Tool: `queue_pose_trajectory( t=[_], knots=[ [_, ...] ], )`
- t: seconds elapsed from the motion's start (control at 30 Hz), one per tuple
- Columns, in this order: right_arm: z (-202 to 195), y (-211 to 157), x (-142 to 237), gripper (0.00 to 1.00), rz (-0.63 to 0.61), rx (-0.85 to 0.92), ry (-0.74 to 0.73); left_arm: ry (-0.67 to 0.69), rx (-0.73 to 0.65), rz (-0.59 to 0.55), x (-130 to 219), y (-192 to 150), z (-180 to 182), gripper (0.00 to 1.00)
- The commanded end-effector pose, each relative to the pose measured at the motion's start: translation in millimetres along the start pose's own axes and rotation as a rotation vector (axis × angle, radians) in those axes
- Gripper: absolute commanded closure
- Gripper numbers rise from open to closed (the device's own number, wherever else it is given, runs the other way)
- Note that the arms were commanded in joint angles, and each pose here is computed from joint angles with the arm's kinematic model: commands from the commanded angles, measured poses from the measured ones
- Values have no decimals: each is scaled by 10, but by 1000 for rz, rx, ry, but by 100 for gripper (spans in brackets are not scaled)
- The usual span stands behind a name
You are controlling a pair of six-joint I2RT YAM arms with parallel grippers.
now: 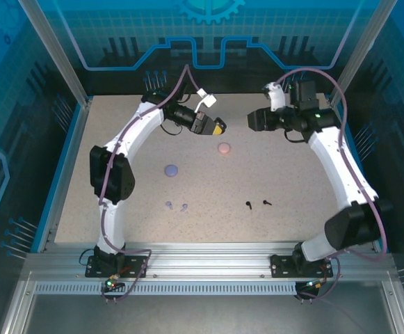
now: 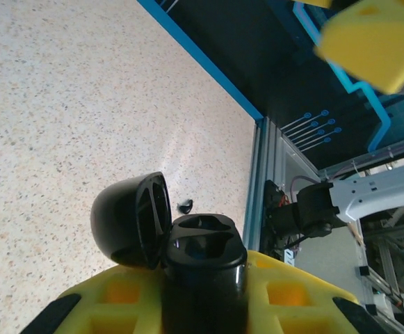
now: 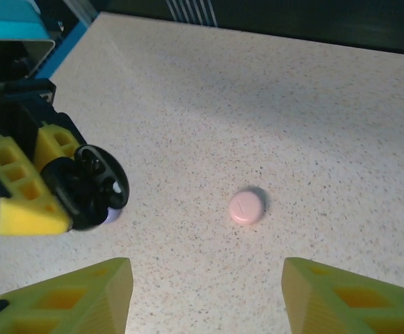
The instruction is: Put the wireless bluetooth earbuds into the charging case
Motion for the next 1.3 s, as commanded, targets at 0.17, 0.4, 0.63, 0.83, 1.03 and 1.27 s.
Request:
queue_pose_trajectory(
  t=[0.17,0.4,0.63,0.83,1.03,1.27],
  knots=[
    [-216,-629,21,39,88,-248,-123,190,-147,-174,317,243,-250,100],
    [-421,-1217,-298,40,258,-367,-311,363,-197,-302,498,109,-382,100],
    [-508,-1688,-558,42,456,-284,-460,521,-240,-411,617,14,-589,100],
    [-442,-1871,-561,43,581,-174,-517,606,-283,-482,631,-64,-744,100],
    [-494,-2131,-674,45,642,-136,-569,666,-319,-555,565,-221,-799,100],
    [-561,-2460,-850,47,676,-119,-628,710,-466,-628,482,-384,-902,100]
  ],
)
Point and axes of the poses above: each hand's point on the last joint's axis, 136 mm out from that joint toward the fingers, its own x axis back along the fingers, its own z axis along the line the jaws close on, y = z × x, the point moved 4 cm from there along x, back along the fingers, and after that the axes turned 15 degrees about -x, right-handed, at the moved point
